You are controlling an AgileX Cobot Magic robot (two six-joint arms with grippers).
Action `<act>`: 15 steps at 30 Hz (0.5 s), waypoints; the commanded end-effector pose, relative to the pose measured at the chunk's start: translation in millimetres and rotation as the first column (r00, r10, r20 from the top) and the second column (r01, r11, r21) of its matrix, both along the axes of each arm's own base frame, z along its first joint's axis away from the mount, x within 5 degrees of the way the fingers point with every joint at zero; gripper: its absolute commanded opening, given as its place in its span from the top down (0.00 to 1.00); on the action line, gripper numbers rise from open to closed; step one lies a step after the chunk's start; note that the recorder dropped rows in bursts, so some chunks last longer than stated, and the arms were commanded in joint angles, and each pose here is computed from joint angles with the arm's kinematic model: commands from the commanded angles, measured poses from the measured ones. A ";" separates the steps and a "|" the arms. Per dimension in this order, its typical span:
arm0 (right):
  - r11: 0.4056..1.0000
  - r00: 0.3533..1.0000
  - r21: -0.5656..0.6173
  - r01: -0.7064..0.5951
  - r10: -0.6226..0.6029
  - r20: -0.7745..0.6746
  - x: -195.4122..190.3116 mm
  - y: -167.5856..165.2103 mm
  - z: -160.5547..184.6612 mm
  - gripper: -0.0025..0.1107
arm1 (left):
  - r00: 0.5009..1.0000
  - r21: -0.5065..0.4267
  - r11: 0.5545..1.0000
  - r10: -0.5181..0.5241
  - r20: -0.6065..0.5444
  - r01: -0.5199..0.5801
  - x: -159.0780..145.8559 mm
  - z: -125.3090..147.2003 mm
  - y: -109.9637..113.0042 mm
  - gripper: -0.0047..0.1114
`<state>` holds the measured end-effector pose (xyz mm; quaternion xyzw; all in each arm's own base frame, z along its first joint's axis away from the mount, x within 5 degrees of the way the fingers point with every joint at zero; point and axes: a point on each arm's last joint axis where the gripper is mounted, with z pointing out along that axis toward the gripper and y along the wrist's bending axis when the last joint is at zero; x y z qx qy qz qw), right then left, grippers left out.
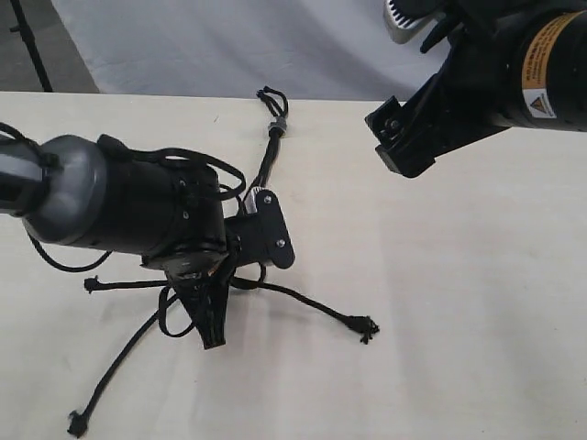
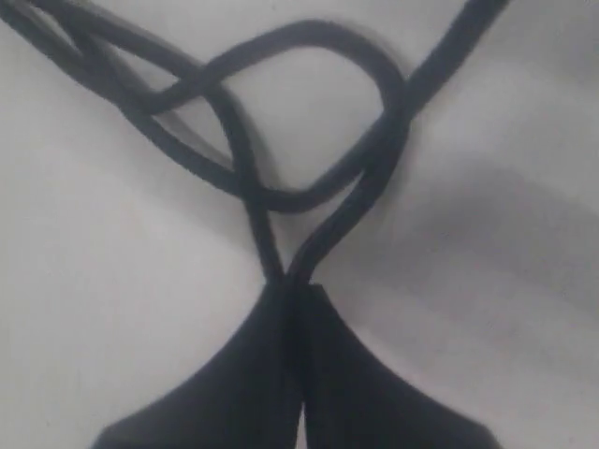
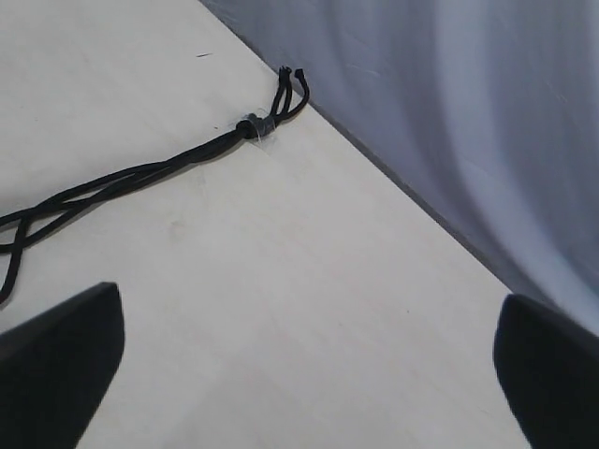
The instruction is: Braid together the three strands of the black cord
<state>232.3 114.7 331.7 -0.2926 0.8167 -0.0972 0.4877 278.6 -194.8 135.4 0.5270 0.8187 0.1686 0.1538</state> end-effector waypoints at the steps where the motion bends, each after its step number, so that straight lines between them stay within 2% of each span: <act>1: 1.000 1.000 -0.001 -0.003 0.003 0.017 0.5 -1.3 2.0 0.10 | 0.998 0.006 0.999 -0.054 0.011 0.054 4.9 -14.2 4.0 0.96; 4: 1.000 1.000 -0.001 -0.003 0.003 0.017 0.5 -1.3 2.0 0.10 | 1.000 0.002 1.000 -0.003 0.010 0.003 13.5 -15.0 17.2 0.96; 8: 1.000 1.000 -0.001 -0.003 0.003 0.017 0.5 -1.3 2.0 0.10 | 1.000 0.001 1.000 0.003 0.009 -0.003 14.2 -15.0 18.5 0.96; 11: 1.000 1.000 0.003 -0.009 0.009 0.021 0.6 -0.7 2.4 0.10 | 1.000 0.038 0.999 0.016 0.001 -0.016 13.0 -13.1 22.3 0.96; 15: 1.000 0.999 0.007 -0.019 0.018 0.029 0.8 0.2 3.1 0.10 | 0.998 0.045 0.999 0.013 0.054 -0.015 13.0 7.7 25.9 0.96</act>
